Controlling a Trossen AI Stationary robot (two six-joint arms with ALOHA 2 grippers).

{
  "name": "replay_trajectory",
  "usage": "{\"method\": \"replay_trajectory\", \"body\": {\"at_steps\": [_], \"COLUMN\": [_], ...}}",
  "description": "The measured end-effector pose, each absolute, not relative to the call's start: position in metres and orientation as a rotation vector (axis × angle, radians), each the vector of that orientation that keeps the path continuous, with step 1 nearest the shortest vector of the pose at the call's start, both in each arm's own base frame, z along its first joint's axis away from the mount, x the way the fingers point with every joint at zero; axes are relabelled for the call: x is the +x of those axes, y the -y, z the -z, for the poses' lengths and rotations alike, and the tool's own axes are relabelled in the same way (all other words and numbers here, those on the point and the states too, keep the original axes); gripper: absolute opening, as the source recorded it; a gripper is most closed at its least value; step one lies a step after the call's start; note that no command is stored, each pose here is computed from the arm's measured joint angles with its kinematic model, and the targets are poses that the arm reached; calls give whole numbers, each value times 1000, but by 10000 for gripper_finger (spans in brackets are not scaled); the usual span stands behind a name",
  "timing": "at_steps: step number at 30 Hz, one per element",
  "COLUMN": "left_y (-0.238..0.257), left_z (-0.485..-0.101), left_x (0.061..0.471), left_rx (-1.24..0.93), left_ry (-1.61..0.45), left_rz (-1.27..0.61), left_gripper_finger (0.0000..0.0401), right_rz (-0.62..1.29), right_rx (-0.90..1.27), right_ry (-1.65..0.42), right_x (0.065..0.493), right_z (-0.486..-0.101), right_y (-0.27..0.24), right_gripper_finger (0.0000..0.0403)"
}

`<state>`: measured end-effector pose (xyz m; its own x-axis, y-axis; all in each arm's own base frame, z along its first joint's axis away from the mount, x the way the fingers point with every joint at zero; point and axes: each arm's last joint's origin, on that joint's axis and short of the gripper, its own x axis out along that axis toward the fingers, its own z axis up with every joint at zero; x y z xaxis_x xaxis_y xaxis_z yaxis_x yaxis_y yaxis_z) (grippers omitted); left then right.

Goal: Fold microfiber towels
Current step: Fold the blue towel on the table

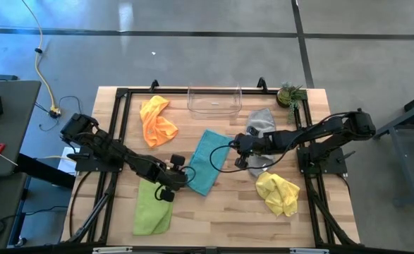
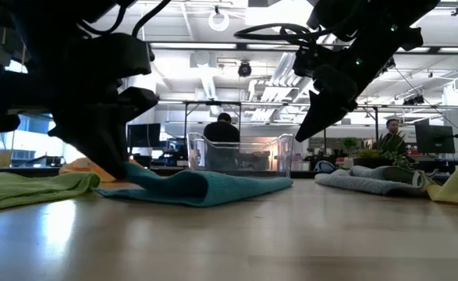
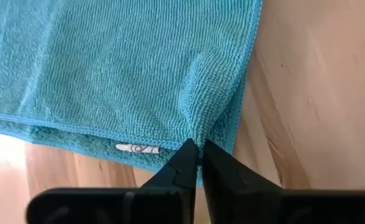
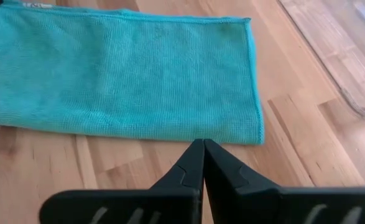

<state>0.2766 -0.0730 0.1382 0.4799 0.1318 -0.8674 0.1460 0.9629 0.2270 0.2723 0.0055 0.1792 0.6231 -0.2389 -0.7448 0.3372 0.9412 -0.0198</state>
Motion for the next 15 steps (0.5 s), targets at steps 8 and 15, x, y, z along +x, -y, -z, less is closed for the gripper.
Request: {"method": "replay_trajectory", "body": {"at_steps": [8, 15], "left_y": [72, 70], "left_z": [-140, -138], "left_x": [273, 270], "left_rx": [220, 157], "left_ry": [-1138, -1165], "left_rz": [-57, -139], "left_gripper_finger": [2, 2], "right_rz": [290, 245], "right_rx": [151, 178], "right_ry": [-801, -755], "right_x": [276, 279], "right_z": [-182, -185], "right_y": [-7, -8], "right_gripper_finger": [0, 0]}}
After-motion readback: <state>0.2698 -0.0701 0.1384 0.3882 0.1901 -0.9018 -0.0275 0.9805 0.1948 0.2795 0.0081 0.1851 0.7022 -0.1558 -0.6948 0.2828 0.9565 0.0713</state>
